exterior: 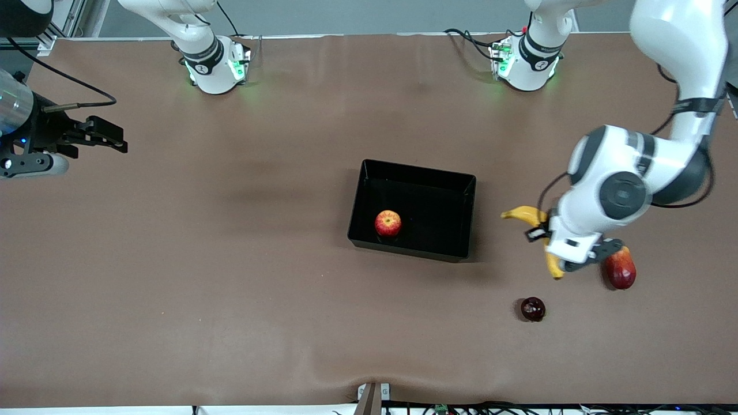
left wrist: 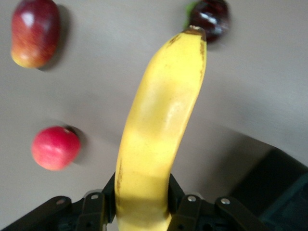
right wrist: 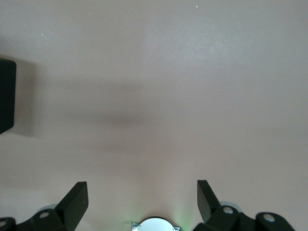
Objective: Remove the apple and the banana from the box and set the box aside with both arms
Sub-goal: 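Carry the banana beside the mango and lower it with the left gripper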
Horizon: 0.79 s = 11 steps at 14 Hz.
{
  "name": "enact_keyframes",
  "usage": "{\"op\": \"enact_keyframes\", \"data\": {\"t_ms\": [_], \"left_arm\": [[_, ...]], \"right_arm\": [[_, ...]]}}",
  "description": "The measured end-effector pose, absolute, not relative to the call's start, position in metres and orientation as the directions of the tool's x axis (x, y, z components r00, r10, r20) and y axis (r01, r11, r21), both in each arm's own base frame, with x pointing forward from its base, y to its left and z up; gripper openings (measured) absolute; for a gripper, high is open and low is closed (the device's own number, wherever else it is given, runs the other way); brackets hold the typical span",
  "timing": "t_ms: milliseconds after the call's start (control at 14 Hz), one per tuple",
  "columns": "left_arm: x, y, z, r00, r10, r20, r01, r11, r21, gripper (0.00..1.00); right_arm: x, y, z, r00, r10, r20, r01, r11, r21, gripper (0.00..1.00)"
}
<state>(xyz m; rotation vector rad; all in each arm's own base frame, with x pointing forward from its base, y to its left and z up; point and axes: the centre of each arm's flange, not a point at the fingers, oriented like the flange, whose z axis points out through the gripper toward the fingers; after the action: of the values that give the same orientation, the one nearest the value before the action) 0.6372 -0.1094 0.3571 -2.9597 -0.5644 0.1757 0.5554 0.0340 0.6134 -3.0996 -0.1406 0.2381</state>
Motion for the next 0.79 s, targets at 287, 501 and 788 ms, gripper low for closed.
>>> {"op": "enact_keyframes", "data": {"t_ms": [287, 501, 788], "left_arm": [[0.646, -0.043, 0.326, 0.912, 0.386, -0.141, 0.37, -0.92, -0.128, 0.41], [0.654, -0.006, 0.292, 0.893, 0.424, -0.149, 0.415, -0.905, -0.091, 0.41], [0.659, 0.036, 0.269, 0.914, 0.379, -0.147, 0.377, -0.925, -0.041, 0.41]], "right_arm": [[0.556, 0.034, 0.613, 0.984, 0.092, -0.151, 0.088, -0.995, -0.036, 1.0], [0.557, 0.034, 0.61, 0.983, 0.092, -0.156, 0.087, -0.996, -0.037, 1.0], [0.572, 0.033, 0.586, 0.98, 0.089, -0.178, 0.084, -0.996, -0.041, 1.0]]}}
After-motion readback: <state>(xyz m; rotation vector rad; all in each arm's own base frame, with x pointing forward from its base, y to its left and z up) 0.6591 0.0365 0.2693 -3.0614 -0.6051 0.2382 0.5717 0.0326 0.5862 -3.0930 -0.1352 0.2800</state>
